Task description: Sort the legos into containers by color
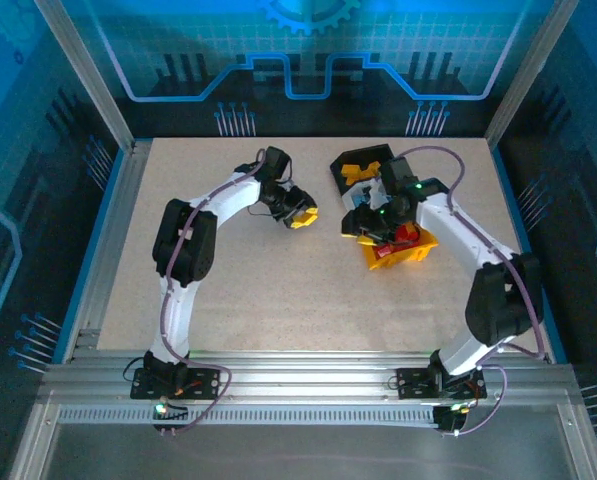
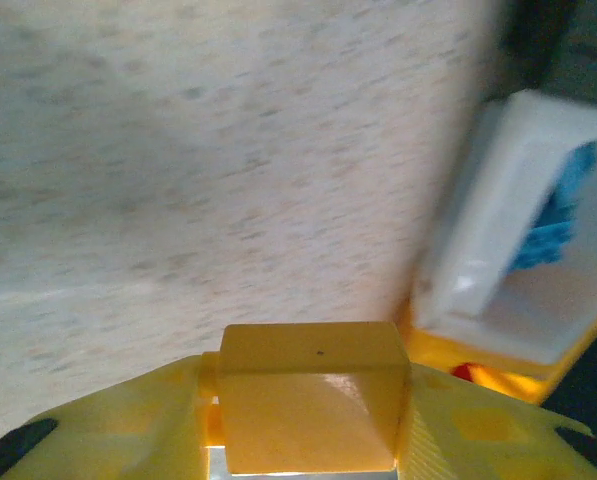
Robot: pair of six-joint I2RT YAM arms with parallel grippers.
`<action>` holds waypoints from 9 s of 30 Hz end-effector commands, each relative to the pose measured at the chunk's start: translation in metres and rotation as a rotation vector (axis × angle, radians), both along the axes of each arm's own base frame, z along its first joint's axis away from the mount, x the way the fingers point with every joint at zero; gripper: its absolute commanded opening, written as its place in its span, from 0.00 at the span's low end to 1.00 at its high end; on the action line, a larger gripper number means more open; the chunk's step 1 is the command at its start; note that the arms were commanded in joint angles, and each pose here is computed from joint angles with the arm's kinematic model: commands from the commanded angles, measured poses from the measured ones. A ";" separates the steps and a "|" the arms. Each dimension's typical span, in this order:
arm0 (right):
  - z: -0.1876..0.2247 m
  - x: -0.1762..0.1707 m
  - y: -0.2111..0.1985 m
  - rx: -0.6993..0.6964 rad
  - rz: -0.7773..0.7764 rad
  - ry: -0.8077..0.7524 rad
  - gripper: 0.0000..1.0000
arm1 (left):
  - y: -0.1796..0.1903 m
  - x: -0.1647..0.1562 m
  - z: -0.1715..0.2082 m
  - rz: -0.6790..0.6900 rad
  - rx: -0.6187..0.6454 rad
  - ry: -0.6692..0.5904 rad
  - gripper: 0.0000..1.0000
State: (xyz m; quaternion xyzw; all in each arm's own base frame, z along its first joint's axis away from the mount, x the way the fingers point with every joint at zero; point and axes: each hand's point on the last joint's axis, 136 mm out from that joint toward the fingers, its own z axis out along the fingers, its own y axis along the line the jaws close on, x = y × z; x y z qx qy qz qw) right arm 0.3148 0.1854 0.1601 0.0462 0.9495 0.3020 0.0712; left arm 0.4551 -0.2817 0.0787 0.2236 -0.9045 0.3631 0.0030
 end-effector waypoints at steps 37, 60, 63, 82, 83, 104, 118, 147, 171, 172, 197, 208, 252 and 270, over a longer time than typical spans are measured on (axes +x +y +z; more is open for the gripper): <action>-0.011 -0.060 -0.082 0.048 -0.275 0.004 0.52 | -0.139 0.155 0.069 0.301 -0.679 -0.147 0.85; 0.022 0.067 0.051 0.095 -0.067 -0.106 0.60 | 0.067 -0.002 0.096 0.077 0.028 -0.236 0.92; 0.015 0.101 0.081 0.134 -0.048 -0.072 0.58 | 0.089 -0.038 0.093 0.087 0.063 -0.227 0.94; -0.087 0.231 0.176 0.174 0.037 -0.143 0.54 | 0.138 -0.187 0.079 0.044 0.172 -0.156 0.99; -0.093 0.231 0.176 0.174 0.033 -0.130 0.54 | 0.138 -0.188 0.079 0.039 0.177 -0.157 0.99; -0.016 0.037 0.128 -0.010 0.256 -0.002 0.54 | 0.145 -0.172 0.074 0.023 0.157 -0.230 0.99; -0.056 0.063 0.126 -0.491 0.891 -0.432 0.90 | 0.145 -0.152 0.084 0.021 0.134 -0.207 0.99; -0.142 0.124 0.107 -0.553 1.086 -0.420 0.82 | 0.192 -0.196 0.080 0.110 0.245 -0.130 0.99; -0.066 0.122 0.113 -0.286 0.822 -0.533 0.30 | 0.190 -0.192 0.072 0.147 0.216 -0.127 0.99; -0.056 0.126 0.108 -0.263 0.777 -0.545 0.31 | 0.189 -0.192 0.071 0.150 0.212 -0.127 0.99; -0.007 0.235 -0.086 -0.284 0.049 -0.565 0.33 | 0.190 -0.181 0.073 0.168 0.214 -0.109 0.99; -0.003 0.236 -0.101 -0.294 0.029 -0.569 0.35 | 0.188 -0.170 0.072 0.178 0.204 -0.111 0.99; 0.009 0.244 -0.100 -0.313 0.023 -0.593 0.62 | 0.187 -0.163 0.069 0.177 0.204 -0.113 0.99; 0.037 0.220 -0.097 -0.276 0.032 -0.645 0.64 | 0.192 -0.177 0.087 0.237 0.198 -0.166 0.99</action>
